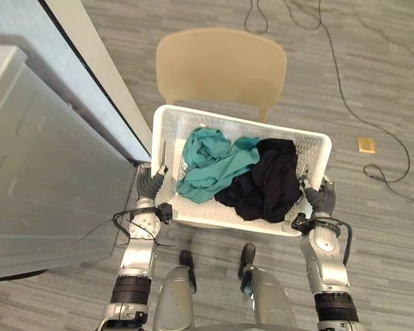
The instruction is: Pick up the laundry basket with both hands and put the clothes into the washing machine.
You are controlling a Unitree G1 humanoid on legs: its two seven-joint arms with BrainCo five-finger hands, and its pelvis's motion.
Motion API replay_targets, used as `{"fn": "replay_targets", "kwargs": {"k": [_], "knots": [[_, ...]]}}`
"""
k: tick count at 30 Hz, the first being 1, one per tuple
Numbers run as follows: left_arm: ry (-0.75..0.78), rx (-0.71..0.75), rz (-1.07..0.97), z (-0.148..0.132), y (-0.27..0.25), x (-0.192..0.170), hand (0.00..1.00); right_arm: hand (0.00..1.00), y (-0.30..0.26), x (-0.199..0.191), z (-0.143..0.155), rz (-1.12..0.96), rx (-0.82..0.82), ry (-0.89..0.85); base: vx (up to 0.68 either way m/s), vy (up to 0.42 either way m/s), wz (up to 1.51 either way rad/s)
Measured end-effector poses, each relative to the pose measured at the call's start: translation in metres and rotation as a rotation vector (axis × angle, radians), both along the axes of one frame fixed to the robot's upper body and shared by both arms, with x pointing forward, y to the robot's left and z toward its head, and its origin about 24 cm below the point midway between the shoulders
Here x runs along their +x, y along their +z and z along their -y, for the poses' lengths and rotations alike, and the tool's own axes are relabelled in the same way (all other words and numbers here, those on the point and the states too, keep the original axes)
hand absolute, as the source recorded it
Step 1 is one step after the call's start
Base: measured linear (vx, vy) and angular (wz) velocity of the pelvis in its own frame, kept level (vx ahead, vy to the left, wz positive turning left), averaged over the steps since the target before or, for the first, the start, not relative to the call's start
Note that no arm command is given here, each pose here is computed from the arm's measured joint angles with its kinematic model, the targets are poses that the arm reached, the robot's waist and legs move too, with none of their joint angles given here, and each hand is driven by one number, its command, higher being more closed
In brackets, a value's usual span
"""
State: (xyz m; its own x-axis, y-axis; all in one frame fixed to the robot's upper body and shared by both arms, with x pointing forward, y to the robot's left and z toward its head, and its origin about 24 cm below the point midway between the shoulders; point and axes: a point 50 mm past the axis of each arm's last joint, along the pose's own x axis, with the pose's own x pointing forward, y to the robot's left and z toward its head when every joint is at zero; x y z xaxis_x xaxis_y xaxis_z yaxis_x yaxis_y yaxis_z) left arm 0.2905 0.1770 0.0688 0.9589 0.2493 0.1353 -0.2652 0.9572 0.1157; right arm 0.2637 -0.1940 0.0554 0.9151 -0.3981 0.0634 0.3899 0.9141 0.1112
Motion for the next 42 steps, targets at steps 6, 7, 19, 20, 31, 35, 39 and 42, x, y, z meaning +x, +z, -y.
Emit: {"fn": "replay_targets", "kwargs": {"k": [6,7,19,20,31,35,39,42], "knots": [[0.027,0.003,0.095,-0.004,0.029,0.016,1.00,1.00,0.026,0.011,-0.005,0.101,0.003,0.000,-0.08,-0.008,0.02],[0.033,0.004,0.123,-0.005,0.037,0.020,1.00,1.00,0.033,0.016,-0.007,0.128,0.004,0.003,-0.10,-0.028,-0.01],[0.117,-0.039,0.261,-0.010,0.084,0.039,0.00,0.00,0.069,0.037,-0.008,0.252,0.044,-0.035,0.01,-0.017,0.01],[0.125,-0.049,0.273,-0.008,0.089,0.041,0.00,0.00,0.070,0.038,-0.007,0.255,0.053,-0.043,0.00,0.000,0.00],[0.196,-0.211,0.287,-0.002,0.095,0.045,0.00,0.00,0.053,0.039,-0.004,0.173,0.080,-0.033,0.01,-0.024,0.05],[0.199,-0.210,0.282,-0.003,0.095,0.045,0.00,0.00,0.055,0.039,-0.003,0.179,0.085,-0.041,-0.04,-0.007,0.09],[0.166,-0.174,0.266,-0.005,0.095,0.046,0.00,0.00,0.055,0.039,-0.001,0.183,0.098,-0.053,-0.01,-0.003,0.02],[0.123,-0.120,0.249,-0.003,0.095,0.048,0.00,0.00,0.056,0.040,0.000,0.183,0.104,-0.059,0.00,0.000,0.00]]}}
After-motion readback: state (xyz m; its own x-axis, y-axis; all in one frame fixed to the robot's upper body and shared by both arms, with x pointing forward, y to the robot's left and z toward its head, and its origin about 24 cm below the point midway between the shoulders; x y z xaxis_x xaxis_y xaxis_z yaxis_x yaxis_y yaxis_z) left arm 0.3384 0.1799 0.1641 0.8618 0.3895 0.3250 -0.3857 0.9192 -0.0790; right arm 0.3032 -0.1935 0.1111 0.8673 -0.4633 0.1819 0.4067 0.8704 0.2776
